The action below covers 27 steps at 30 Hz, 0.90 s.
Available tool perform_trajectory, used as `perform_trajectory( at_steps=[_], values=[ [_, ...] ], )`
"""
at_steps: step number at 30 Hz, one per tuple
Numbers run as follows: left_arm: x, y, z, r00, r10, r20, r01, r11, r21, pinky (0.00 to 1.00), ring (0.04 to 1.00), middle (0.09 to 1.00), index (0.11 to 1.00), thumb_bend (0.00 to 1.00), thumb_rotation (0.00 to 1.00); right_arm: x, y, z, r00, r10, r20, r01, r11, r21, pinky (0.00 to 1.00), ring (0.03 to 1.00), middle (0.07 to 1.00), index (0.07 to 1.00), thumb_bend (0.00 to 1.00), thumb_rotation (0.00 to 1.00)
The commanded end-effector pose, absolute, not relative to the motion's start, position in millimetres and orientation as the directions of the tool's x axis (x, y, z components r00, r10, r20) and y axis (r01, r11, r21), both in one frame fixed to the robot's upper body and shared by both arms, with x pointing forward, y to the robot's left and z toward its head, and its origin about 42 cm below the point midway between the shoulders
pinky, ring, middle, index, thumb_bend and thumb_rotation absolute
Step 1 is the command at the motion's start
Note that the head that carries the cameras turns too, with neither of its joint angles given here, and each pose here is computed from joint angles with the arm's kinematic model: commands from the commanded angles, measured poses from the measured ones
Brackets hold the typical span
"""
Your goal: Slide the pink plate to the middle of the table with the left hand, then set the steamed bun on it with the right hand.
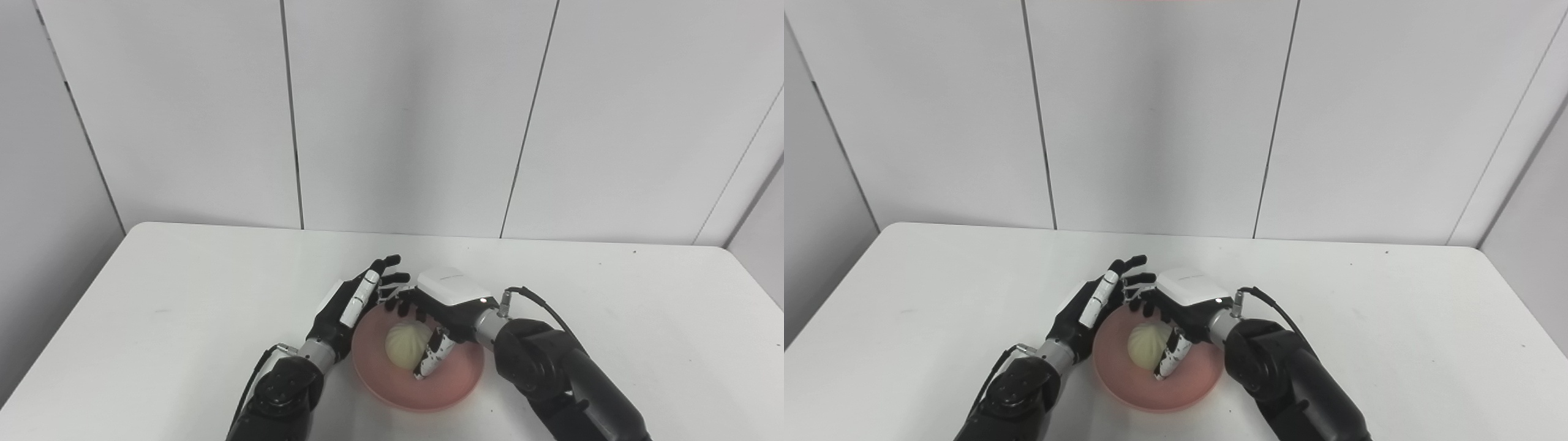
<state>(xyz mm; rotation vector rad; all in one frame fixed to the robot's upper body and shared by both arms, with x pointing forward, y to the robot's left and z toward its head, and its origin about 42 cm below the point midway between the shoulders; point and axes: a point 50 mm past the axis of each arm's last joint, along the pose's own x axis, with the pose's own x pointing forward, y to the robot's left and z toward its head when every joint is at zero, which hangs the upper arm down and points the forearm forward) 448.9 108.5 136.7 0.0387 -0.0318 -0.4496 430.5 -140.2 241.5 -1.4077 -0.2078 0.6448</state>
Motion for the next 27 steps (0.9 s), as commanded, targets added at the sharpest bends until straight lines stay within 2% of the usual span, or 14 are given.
perform_trajectory(
  at_steps=[1, 6, 11, 14, 15, 17, 18, 20, 22, 24, 27],
  values=[
    [446.5, 102.3, 130.7, 0.889, -0.457, -0.025, 0.458, 0.887, 0.055, 0.64, 0.73, 0.785, 0.851, 0.64, 0.99, 427.9, -136.5, 260.4, 0.808, 0.552, -0.206, -0.248, 0.001, -0.969, 0.56, 0.724, 0.788, 0.79, 0.99, 0.34],
    [446.3, 104.1, 130.4, 0.892, -0.452, -0.018, 0.452, 0.889, 0.076, 0.64, 0.726, 0.773, 0.839, 0.63, 1.0, 422.6, -144.0, 268.0, 0.8, 0.554, -0.231, -0.258, -0.031, -0.966, 0.68, 0.81, 0.835, 0.796, 1.0, 0.48],
    [444.7, 105.9, 131.2, 0.903, -0.429, -0.012, 0.429, 0.901, 0.063, 0.68, 0.747, 0.769, 0.82, 0.64, 0.98, 415.9, -157.8, 274.4, 0.798, 0.557, -0.23, -0.273, -0.008, -0.962, 0.85, 0.879, 0.881, 0.829, 1.0, 0.61],
    [442.7, 108.2, 132.5, 0.916, -0.4, 0.015, 0.399, 0.915, 0.055, 0.69, 0.753, 0.759, 0.792, 0.63, 0.95, 407.6, -167.8, 275.6, 0.812, 0.571, -0.119, -0.227, 0.121, -0.966, 0.83, 0.862, 0.864, 0.812, 1.0, 0.64],
    [441.9, 109.7, 133.3, 0.922, -0.387, 0.029, 0.385, 0.922, 0.049, 0.69, 0.754, 0.758, 0.79, 0.62, 0.95, 403.9, -172.2, 274.1, 0.816, 0.575, -0.054, -0.192, 0.182, -0.965, 0.82, 0.857, 0.86, 0.807, 1.0, 0.64],
    [440.7, 112.3, 134.5, 0.931, -0.362, 0.051, 0.361, 0.932, 0.04, 0.71, 0.767, 0.76, 0.788, 0.63, 0.94, 397.9, -179.4, 271.0, 0.822, 0.566, 0.054, -0.128, 0.276, -0.953, 0.75, 0.832, 0.849, 0.803, 1.0, 0.67],
    [440.0, 113.7, 135.2, 0.936, -0.348, 0.063, 0.346, 0.938, 0.035, 0.73, 0.773, 0.766, 0.79, 0.64, 0.94, 394.5, -183.5, 269.2, 0.825, 0.551, 0.12, -0.089, 0.338, -0.937, 0.72, 0.825, 0.849, 0.805, 0.98, 0.71],
    [439.0, 116.3, 136.3, 0.942, -0.326, 0.084, 0.325, 0.945, 0.032, 0.76, 0.793, 0.785, 0.797, 0.63, 0.95, 389.4, -190.8, 264.8, 0.828, 0.5, 0.254, -0.01, 0.466, -0.885, 0.67, 0.794, 0.831, 0.803, 0.85, 0.8],
    [437.5, 118.2, 137.5, 0.946, -0.309, 0.097, 0.308, 0.951, 0.025, 0.78, 0.804, 0.797, 0.802, 0.63, 0.95, 388.6, -198.1, 257.6, 0.819, 0.432, 0.378, 0.066, 0.583, -0.81, 0.63, 0.757, 0.802, 0.785, 0.78, 0.85],
    [435.8, 119.8, 138.3, 0.95, -0.294, 0.108, 0.293, 0.956, 0.018, 0.79, 0.813, 0.808, 0.808, 0.63, 0.95, 389.0, -204.0, 250.4, 0.815, 0.374, 0.442, 0.104, 0.656, -0.747, 0.62, 0.734, 0.784, 0.78, 0.75, 0.91],
    [432.9, 122.3, 140.2, 0.955, -0.264, 0.134, 0.264, 0.964, 0.014, 0.8, 0.823, 0.82, 0.815, 0.62, 0.93, 391.4, -212.2, 238.5, 0.824, 0.274, 0.496, 0.12, 0.771, -0.626, 0.64, 0.726, 0.771, 0.78, 0.75, 0.93]
  ],
)
